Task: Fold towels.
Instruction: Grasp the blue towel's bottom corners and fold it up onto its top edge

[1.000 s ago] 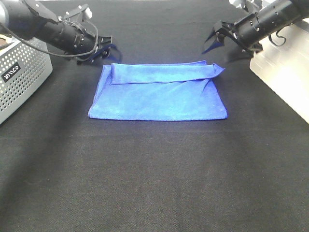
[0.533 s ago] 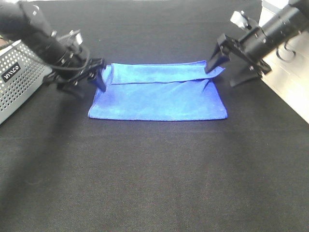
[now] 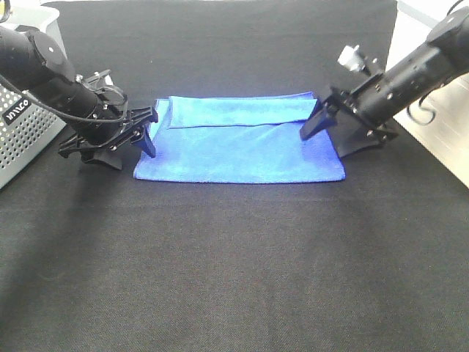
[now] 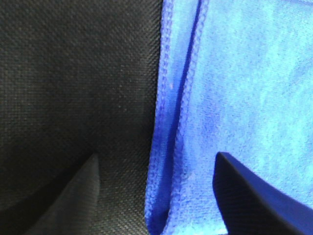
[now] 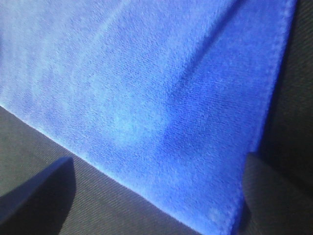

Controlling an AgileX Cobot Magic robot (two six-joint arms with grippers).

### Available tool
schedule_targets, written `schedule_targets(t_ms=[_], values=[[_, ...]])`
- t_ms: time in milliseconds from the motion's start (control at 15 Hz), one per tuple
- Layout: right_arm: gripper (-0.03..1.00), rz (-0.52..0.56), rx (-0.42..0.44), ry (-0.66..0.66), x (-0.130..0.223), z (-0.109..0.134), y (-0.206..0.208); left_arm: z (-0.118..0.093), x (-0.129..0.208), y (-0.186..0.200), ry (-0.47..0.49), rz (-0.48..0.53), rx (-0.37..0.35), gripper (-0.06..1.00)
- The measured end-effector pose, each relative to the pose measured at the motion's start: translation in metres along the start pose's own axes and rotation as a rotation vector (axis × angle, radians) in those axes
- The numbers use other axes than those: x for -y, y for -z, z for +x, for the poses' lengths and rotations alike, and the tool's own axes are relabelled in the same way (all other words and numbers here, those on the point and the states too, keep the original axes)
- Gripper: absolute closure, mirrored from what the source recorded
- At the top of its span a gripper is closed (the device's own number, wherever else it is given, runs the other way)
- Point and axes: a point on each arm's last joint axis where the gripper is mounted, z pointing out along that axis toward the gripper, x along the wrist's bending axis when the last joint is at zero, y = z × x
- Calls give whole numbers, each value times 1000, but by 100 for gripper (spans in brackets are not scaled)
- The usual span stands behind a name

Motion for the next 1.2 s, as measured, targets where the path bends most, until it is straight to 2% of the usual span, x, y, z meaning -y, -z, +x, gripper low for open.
schedule_targets(t_ms=[333,400,467,533,667,733,800,867,1067,1200], values=[[11,12,19,-15,3,-7,-15,-9,2,-7,-61,-10,12,28],[12,10,19,-17,3,-6,-18,-11,3,-8,-62,-11,17,31],[17,5,16,-23,2,-4,-22,-11,3,-9,-57,-11,20,39],[26,0,22,-28,2,-3,-25,-10,3,-10,-51,-9,22,53],[57,-8,35,-57,2,-7,-30,-9,6,-14,-36,16,27,86],[57,-8,35,-57,2,-7,-30,-9,6,-14,-36,16,27,86],[79,-7,42,-88,3,-10,-33,-9,6,-14,-35,21,28,93],[96,-8,43,-116,3,-11,-33,-9,8,-14,-29,48,32,94],[97,22,22,-138,6,-7,-31,3,9,-3,-9,134,32,94],[97,65,4,-136,8,0,-23,10,7,15,-35,169,11,94]])
